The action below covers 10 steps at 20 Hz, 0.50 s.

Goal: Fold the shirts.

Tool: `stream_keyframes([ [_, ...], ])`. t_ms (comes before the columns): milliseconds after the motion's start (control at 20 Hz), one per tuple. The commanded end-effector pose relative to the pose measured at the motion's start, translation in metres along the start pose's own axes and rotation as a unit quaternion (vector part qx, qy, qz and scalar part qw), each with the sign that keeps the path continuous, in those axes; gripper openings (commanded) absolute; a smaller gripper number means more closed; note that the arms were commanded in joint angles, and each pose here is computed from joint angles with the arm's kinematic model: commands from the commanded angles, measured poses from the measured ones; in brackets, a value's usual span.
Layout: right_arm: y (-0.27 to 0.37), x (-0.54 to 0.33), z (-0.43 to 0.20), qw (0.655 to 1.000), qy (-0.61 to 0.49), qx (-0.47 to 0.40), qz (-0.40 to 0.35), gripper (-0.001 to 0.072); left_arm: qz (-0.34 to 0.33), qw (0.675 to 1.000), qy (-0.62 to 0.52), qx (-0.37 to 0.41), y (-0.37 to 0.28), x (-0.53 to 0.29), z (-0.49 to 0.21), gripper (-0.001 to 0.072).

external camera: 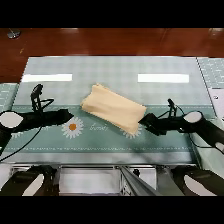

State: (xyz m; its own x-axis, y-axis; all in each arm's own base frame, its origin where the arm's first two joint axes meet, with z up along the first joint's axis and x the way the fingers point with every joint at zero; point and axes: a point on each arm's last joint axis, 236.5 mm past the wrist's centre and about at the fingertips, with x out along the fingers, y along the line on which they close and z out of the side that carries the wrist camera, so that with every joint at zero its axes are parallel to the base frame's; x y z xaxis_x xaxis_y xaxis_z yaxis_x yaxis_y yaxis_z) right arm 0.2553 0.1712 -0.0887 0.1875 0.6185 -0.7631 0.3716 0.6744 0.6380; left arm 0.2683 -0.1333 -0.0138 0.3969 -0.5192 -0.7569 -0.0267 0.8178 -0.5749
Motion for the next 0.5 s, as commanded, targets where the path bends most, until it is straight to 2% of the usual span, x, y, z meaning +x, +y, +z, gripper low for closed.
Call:
stream_keyframes([
  [0, 0.015, 0.038, 0.014, 0.999, 0.039, -0.006, -0.003, 0.0607, -0.003, 1.000, 0.011, 0.008, -0.005, 0.004, -0.005, 0.0029],
  [50, 0.023, 0.046, 0.020, 0.999, 0.046, -0.011, -0.002, 0.0561, -0.004, 1.000, 0.012, 0.010, -0.006, 0.004, -0.006, 0.0029],
  [100, 0.032, 0.050, 0.026, 0.999, 0.050, -0.018, 0.002, 0.0437, -0.005, 1.000, 0.014, 0.011, -0.008, 0.005, -0.008, 0.0029],
  [150, 0.046, 0.051, 0.032, 0.998, 0.059, -0.037, 0.010, 0.0197, -0.007, 1.000, 0.017, 0.013, -0.010, 0.005, -0.009, 0.0029],
  [200, 0.064, 0.047, 0.038, 0.995, 0.062, -0.078, 0.026, 0.0027, -0.009, 1.000, 0.018, 0.015, -0.011, 0.006, -0.010, 0.0029],
  [300, 0.110, 0.025, 0.054, 0.985, 0.057, -0.154, 0.051, 0.0026, -0.009, 1.000, 0.020, 0.018, -0.012, 0.006, -0.011, 0.0029],
  [450, 0.174, -0.029, 0.075, 0.964, 0.043, -0.260, 0.043, 0.0026, -0.009, 1.000, 0.020, 0.018, -0.012, 0.006, -0.011, 0.0029],
])
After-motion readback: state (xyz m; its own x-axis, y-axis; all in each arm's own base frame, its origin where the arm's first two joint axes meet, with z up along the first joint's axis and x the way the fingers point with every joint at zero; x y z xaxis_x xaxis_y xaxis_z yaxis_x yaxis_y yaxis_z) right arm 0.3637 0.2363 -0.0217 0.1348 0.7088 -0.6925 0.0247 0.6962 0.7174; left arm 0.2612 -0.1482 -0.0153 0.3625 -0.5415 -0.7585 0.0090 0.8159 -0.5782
